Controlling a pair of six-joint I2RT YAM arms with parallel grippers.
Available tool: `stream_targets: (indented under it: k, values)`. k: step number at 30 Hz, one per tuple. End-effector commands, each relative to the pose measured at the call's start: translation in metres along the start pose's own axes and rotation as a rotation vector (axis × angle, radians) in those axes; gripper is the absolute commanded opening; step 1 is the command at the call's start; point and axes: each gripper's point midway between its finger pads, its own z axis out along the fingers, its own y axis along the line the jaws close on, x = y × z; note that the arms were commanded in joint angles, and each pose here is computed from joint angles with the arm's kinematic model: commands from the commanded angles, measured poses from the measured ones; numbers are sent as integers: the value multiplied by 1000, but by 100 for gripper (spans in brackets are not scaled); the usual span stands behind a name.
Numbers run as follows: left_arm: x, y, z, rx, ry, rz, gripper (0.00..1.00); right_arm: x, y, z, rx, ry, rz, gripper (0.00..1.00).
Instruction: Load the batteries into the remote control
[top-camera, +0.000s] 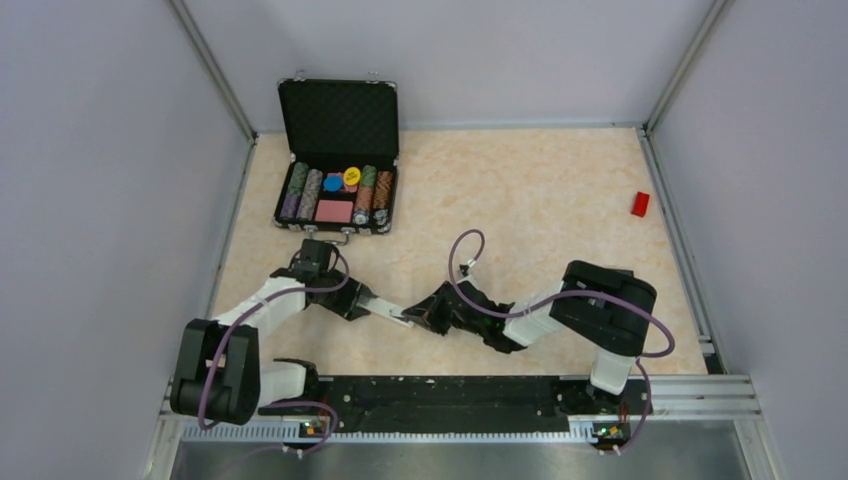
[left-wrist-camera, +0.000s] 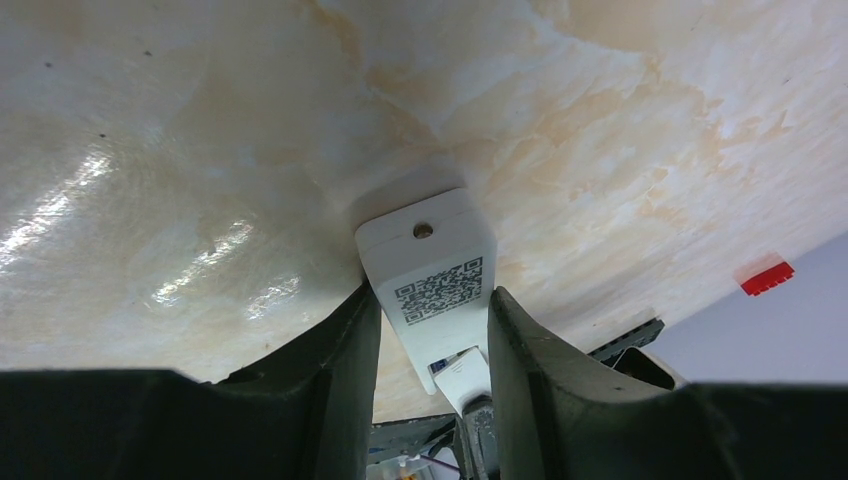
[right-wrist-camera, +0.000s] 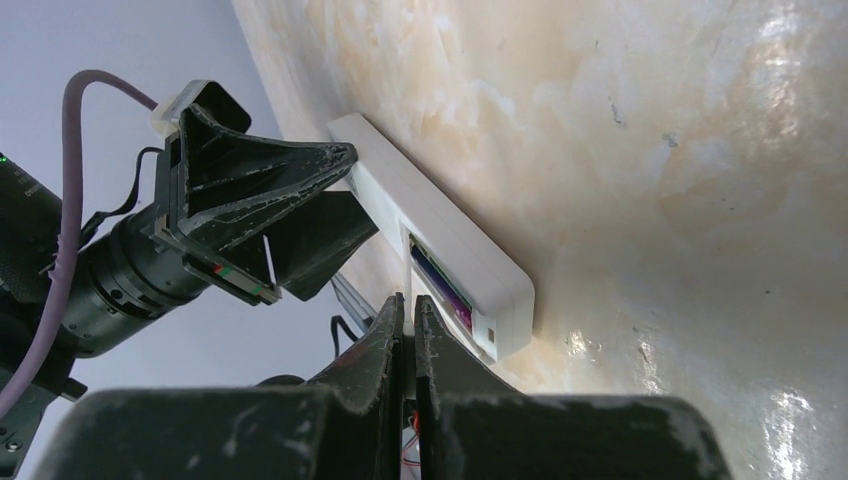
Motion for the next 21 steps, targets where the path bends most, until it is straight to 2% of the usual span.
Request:
stream_targets:
  k: [1, 14, 21]
  values:
    - [4, 27, 10, -74, 9, -21, 40, 3, -15, 5, 58, -9, 11, 0]
    - [8, 26, 9, -58, 25, -17, 40, 13, -31, 8, 198, -11, -35, 2]
    - [11, 24, 8, -43, 44, -16, 40, 12, -35, 8, 266, -29, -96, 7]
